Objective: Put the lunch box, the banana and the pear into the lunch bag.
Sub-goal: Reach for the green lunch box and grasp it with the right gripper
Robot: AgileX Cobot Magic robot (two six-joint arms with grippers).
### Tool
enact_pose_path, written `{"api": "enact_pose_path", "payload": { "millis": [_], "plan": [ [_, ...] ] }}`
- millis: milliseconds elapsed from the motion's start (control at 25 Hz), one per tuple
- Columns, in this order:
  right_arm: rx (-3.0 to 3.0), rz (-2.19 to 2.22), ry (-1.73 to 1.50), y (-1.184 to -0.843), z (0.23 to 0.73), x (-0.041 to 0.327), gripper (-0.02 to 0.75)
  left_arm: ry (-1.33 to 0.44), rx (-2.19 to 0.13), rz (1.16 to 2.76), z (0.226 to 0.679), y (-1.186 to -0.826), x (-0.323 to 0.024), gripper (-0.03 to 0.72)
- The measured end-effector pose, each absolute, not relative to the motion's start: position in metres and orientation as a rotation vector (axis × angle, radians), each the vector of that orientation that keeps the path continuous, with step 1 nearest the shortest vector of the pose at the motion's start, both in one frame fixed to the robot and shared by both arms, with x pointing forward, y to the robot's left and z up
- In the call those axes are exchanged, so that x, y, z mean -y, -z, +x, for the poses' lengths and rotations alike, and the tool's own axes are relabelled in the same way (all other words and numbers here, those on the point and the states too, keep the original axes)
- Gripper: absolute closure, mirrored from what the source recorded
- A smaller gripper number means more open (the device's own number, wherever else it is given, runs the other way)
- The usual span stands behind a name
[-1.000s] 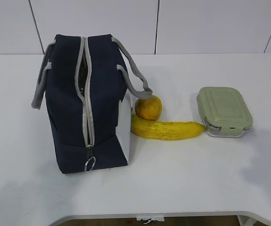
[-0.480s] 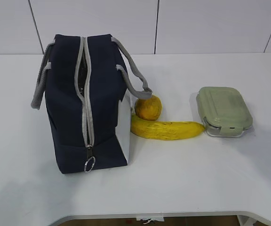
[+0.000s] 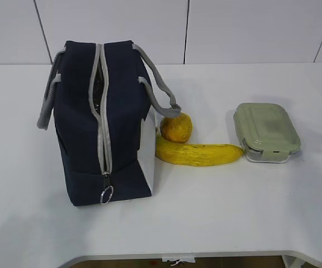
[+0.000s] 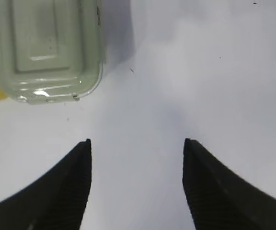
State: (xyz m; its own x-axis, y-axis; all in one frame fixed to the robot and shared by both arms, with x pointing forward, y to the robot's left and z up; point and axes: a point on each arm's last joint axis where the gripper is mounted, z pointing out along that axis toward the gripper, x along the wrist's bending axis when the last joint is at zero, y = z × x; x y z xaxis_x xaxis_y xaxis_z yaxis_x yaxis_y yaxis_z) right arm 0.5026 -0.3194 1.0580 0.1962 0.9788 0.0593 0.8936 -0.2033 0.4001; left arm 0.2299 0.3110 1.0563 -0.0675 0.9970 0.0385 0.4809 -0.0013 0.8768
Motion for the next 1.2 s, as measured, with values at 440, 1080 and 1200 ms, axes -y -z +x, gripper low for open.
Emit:
{"api": "enact_pose_path", "payload": {
  "millis": [440, 1080, 1200],
  "plan": [
    [-1.856, 2.321, -1.07, -1.037, 0.528, 0.39, 0.27, -1.0, -1.621, 1.55, 0.23, -1.056, -0.311, 0.448],
    [-1.857, 2.374, -1.562, -0.95, 0.597, 0.437, 0.27, -1.0, -1.621, 1.55, 0.23, -1.056, -0.311, 0.448],
    [-1.827, 2.376, -1.591, -0.949, 0.6, 0.439, 0.27, -1.0, -1.621, 1.55, 0.23, -1.056, -0.311, 0.448]
  ]
}}
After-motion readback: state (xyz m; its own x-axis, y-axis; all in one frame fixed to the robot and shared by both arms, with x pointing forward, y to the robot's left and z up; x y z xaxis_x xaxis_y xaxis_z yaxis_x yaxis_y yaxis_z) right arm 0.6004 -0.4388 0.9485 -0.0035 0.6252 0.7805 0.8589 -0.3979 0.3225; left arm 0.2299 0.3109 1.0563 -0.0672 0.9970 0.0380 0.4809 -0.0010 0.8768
